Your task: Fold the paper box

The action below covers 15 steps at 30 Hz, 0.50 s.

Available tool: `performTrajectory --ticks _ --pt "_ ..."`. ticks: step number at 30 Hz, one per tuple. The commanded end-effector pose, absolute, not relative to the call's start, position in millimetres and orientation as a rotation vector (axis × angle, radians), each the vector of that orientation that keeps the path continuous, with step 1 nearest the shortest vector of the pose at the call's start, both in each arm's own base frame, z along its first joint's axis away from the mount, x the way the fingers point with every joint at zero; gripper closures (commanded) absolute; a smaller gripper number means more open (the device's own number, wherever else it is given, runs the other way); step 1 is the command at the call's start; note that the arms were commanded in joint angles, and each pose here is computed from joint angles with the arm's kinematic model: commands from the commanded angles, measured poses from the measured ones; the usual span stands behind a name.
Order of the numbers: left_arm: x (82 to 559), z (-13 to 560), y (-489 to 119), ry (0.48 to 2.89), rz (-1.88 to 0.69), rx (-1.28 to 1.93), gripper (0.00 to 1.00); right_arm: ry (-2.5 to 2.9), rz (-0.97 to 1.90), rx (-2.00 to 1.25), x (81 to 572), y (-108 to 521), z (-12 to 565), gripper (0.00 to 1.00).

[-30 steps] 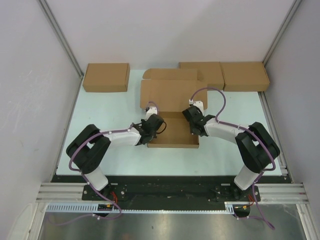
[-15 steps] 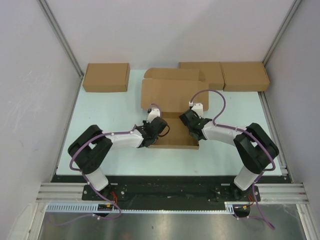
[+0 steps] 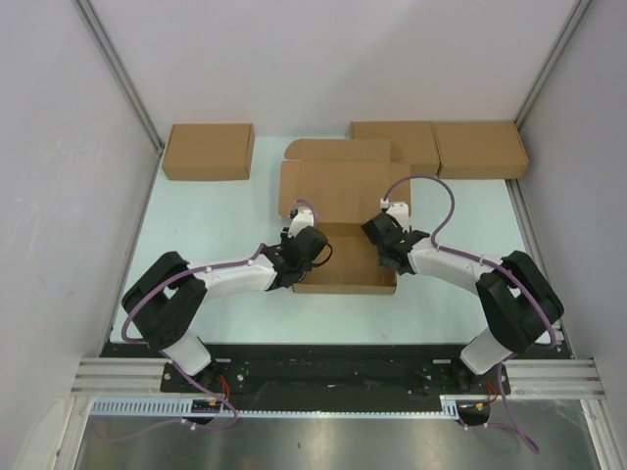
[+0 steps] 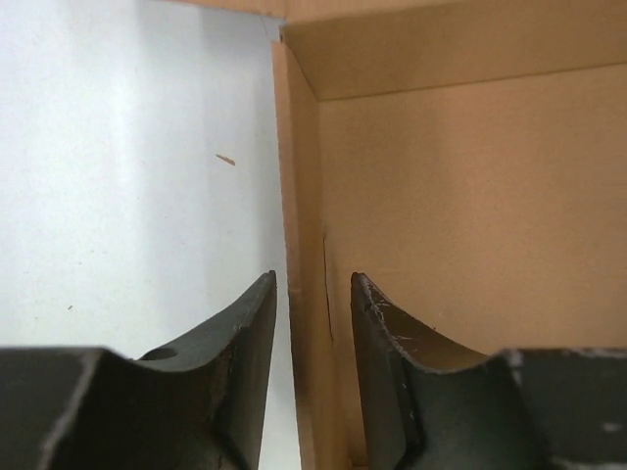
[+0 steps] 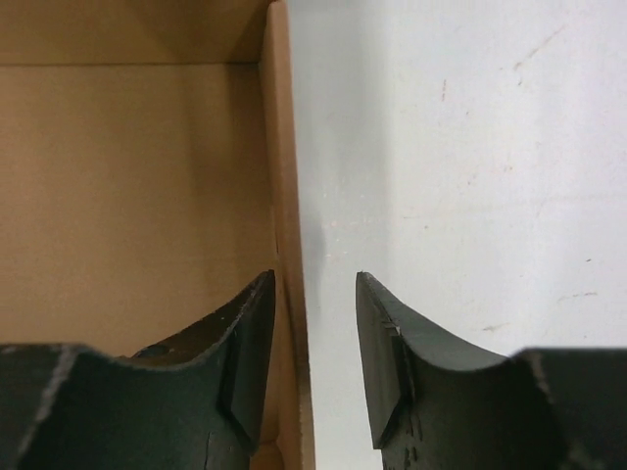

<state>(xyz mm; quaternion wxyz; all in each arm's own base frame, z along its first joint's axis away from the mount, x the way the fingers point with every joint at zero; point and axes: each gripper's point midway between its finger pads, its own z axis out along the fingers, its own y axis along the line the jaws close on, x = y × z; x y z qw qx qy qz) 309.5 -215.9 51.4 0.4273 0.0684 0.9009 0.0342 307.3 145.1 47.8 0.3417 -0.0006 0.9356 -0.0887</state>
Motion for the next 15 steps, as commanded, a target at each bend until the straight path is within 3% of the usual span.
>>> performTrajectory --ticks 1,2,6,8,15 --pt "323.2 94.4 -225.7 2.165 0.009 0.108 0.6 2.407 -0.191 0.027 309.1 142.7 63.7 0.57" --pt "324.0 96.5 -225.6 2.16 0.006 0.107 0.62 2.404 -0.181 0.026 309.8 144.1 65.2 0.63" --pt "323.7 94.2 -227.6 2.167 -0.009 0.116 0.86 2.407 -0.165 0.033 310.2 145.5 64.6 0.82" --pt "321.6 87.9 -230.1 2.184 -0.02 0.121 0.91 2.409 -0.158 0.028 309.0 148.6 63.6 0.9" --pt "313.7 71.5 -233.9 2.218 -0.06 0.127 0.97 2.416 -0.151 0.008 305.1 156.8 59.0 0.98"
